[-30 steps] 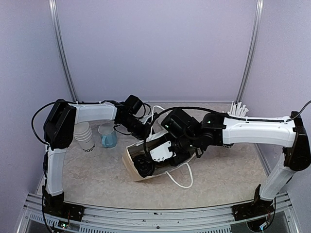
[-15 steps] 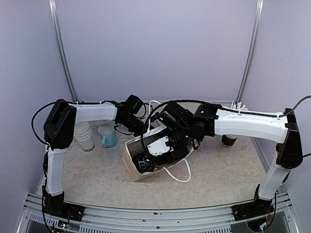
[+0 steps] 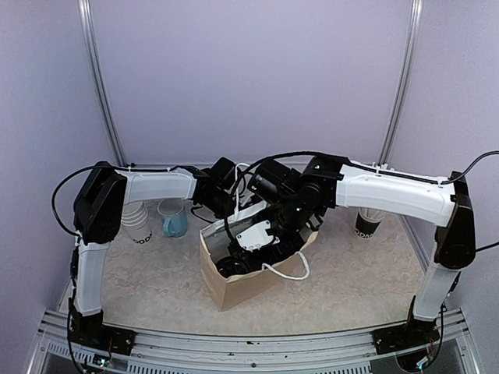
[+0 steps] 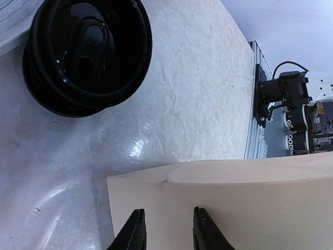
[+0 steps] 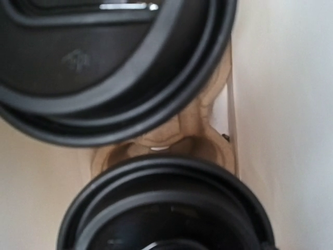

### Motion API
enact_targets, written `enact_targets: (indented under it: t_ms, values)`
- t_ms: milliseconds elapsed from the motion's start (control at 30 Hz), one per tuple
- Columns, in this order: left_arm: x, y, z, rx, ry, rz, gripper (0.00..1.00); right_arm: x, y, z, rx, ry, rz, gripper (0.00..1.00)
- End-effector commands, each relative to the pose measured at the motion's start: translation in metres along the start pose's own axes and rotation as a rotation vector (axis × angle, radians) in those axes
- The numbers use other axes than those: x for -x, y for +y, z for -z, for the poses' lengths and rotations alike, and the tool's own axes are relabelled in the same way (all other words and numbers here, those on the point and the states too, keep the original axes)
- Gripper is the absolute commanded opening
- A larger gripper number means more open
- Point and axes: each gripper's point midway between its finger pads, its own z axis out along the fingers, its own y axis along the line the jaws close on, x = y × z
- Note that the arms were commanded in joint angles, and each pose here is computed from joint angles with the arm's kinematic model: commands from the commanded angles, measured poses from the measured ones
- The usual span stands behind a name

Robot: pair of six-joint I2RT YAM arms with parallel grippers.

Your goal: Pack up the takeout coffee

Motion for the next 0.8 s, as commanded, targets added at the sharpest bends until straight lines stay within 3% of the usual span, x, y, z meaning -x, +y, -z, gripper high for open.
enact_targets:
  t_ms: [0, 200, 500, 767]
  values:
    - [-0.006, -0.015, -0.014, -0.062, 0.032, -0.029, 0.31, 0.002, 0.031, -0.005, 0.201, -0.016, -0.058, 0.34]
    - [-0.006, -0.016, -0.015, -0.053, 0.03, -0.039, 0.32, 0.0, 0.041, -0.011, 0.269, -0.022, -0.072, 0.33]
    - [0.014, 0.002, 0.014, -0.014, -0.058, -0.023, 0.33, -0.014, 0.052, -0.032, 0.322, -0.004, -0.072, 0.33]
    - [0.04, 0.032, 0.07, 0.095, -0.188, -0.001, 0.42, -0.013, 0.053, -0.03, 0.337, -0.007, -0.085, 0.34]
